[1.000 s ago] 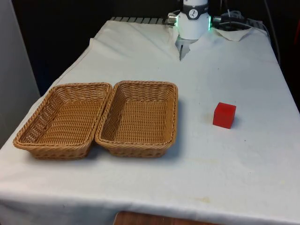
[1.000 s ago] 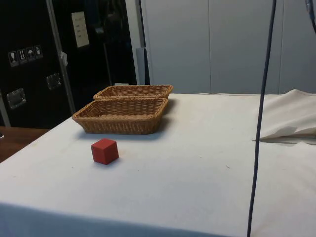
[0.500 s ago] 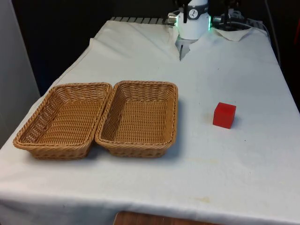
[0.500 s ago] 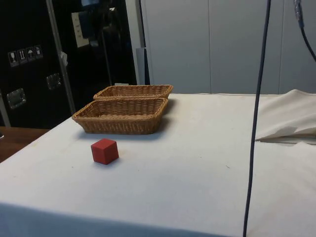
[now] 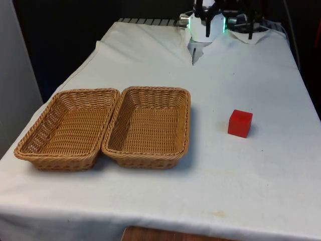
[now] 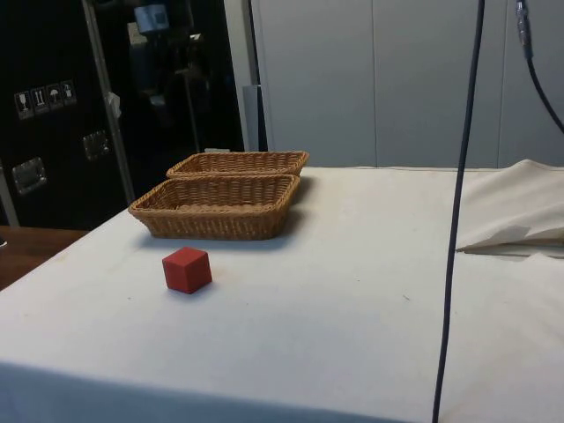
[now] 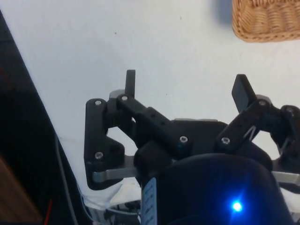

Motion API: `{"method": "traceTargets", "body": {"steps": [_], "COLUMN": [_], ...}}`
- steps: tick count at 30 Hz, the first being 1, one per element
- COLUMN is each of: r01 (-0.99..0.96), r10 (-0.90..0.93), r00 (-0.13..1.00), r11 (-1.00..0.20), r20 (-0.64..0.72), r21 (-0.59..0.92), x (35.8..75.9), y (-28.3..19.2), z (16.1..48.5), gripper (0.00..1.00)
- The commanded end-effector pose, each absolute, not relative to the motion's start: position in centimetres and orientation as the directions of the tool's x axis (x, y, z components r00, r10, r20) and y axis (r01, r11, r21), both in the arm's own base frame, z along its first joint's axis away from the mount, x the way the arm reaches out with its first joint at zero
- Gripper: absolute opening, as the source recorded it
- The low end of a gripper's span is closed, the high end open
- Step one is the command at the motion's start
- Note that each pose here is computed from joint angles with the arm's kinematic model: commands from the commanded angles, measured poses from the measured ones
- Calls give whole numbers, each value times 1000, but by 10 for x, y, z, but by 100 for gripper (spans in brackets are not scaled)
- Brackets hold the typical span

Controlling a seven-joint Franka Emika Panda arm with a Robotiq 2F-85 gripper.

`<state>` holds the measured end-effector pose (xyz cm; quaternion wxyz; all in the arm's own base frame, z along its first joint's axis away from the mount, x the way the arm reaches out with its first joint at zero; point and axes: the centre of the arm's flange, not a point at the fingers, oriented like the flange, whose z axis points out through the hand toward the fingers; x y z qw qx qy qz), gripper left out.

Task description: Pick up the red cube and place it into the right basket.

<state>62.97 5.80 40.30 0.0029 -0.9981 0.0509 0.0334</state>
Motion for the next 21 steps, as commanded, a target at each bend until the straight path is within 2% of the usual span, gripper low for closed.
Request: {"method": "traceTargets", "body": {"steps": [1, 13, 21], "r01": [-109, -117, -142], "r10": [-108, -116, -142], "r00": [993, 993, 990], "r11": [-994, -993, -990], "r20": [-52, -20, -7], "r21": [-11, -17, -19], "x": [631, 629, 621], "y": [63, 84, 89], "z": [400, 385, 360], "gripper": [100, 100, 100]}}
